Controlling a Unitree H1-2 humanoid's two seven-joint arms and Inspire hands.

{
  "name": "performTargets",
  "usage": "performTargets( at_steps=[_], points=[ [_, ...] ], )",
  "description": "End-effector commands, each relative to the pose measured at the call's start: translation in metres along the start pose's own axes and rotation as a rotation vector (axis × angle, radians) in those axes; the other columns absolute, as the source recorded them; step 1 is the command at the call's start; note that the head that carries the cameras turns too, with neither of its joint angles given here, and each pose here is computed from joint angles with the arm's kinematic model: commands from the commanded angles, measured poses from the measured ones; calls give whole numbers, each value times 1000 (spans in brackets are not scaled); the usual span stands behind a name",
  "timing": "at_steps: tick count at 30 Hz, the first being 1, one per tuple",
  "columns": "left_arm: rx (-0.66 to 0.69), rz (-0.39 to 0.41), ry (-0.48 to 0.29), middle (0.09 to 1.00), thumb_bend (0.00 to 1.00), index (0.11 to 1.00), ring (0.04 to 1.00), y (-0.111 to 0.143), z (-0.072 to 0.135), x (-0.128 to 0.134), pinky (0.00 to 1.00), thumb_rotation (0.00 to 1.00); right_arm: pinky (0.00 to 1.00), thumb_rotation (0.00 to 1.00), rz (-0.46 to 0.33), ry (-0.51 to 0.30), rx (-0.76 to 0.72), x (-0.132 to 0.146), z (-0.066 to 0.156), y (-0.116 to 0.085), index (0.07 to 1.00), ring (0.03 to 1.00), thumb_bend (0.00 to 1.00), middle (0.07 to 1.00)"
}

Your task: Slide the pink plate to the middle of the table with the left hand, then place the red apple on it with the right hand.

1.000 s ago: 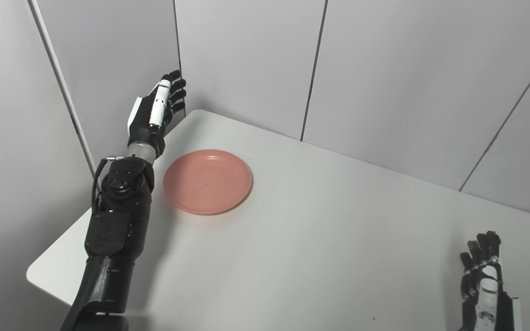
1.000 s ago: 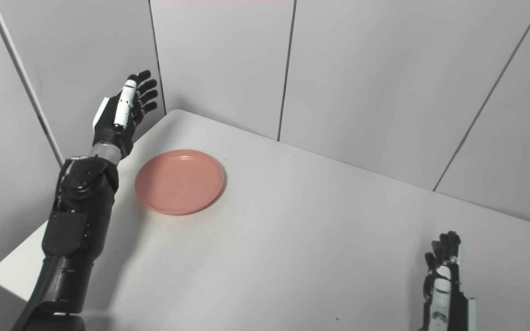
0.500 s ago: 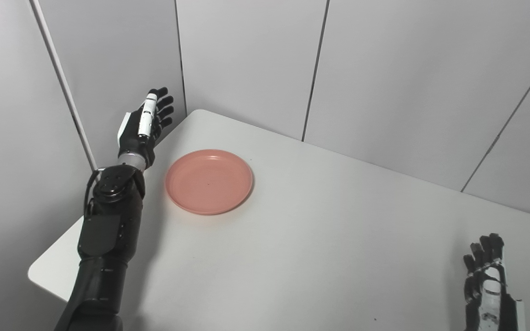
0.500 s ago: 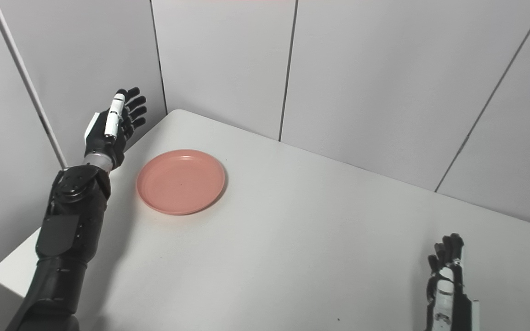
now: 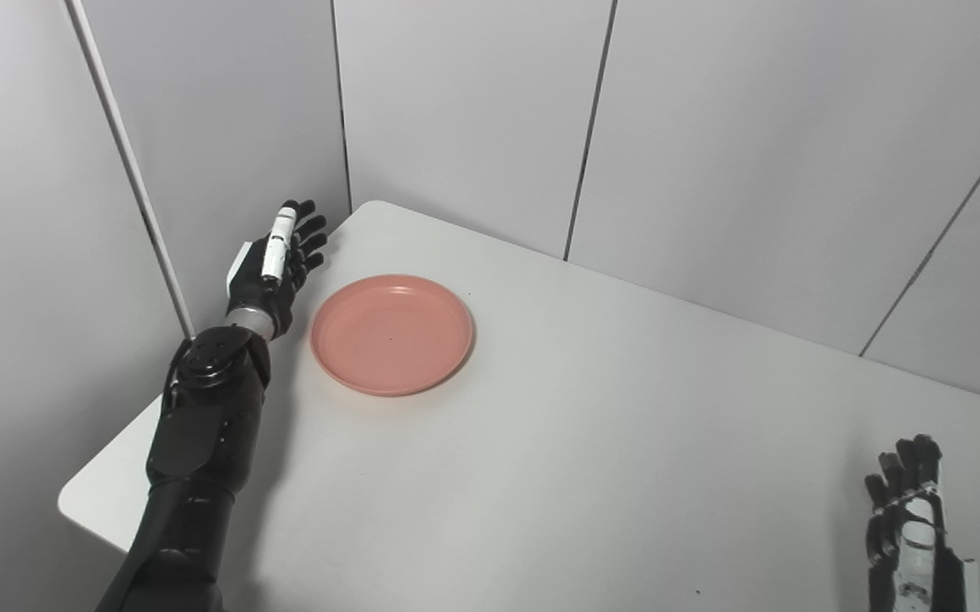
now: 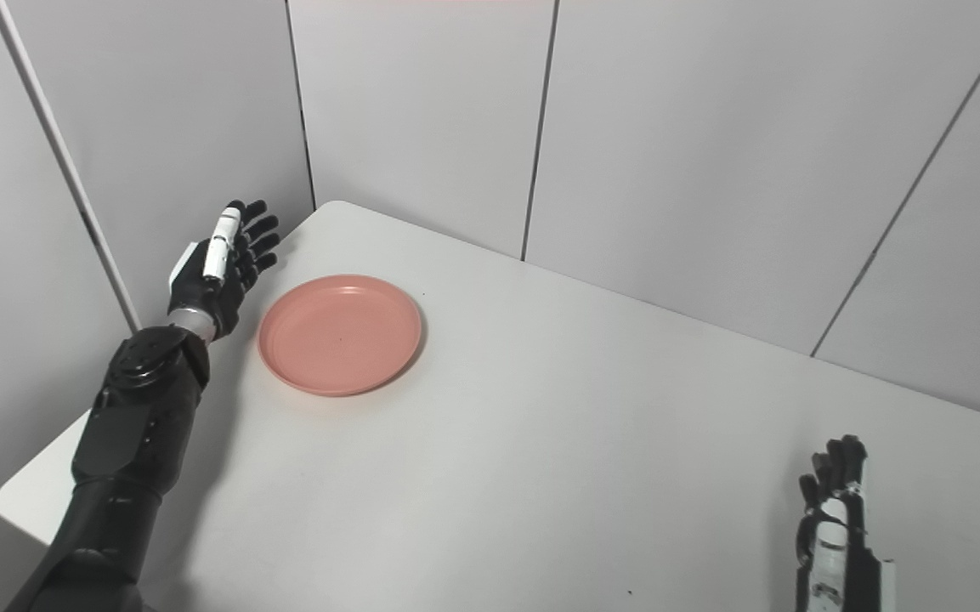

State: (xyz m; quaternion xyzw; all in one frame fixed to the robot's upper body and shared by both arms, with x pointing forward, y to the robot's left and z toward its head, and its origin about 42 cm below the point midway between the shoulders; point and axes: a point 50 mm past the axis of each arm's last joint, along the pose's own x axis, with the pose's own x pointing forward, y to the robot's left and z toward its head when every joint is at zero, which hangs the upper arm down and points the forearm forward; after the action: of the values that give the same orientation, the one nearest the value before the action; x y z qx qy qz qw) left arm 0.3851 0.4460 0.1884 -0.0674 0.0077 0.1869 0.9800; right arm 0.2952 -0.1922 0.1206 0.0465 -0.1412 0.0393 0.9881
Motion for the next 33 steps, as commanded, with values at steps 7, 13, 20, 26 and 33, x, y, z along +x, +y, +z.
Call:
performTargets(
  at_steps=[7, 13, 20, 26, 33],
  points=[
    [7, -21, -80, 909, 312, 889, 921, 2, 20, 7, 933, 1000, 1000, 1000, -16, 87, -23, -21, -17, -15, 1000, 998, 96, 1000],
    [21, -18, -68, 905, 298, 883, 920, 5, 15, 4, 933, 1000, 1000, 1000, -14, 87, -19, -21, -15, -15, 1000, 999, 99, 1000],
    [16, -17, -55, 911, 299, 890, 924, 11, 10, 3, 939, 1000, 1000, 1000, -15, 91, -29, -21, -15, -16, 1000, 999, 95, 1000],
    [13, -14, -50, 911, 292, 889, 924, 13, 4, 4, 941, 1000, 1000, 1000, -16, 95, -28, -22, -14, -16, 1000, 998, 96, 1000],
    [20, -23, -46, 903, 287, 879, 918, 15, -1, 5, 935, 1000, 1000, 1000, -16, 87, -23, -22, -14, -16, 1000, 998, 85, 1000]
  ],
)
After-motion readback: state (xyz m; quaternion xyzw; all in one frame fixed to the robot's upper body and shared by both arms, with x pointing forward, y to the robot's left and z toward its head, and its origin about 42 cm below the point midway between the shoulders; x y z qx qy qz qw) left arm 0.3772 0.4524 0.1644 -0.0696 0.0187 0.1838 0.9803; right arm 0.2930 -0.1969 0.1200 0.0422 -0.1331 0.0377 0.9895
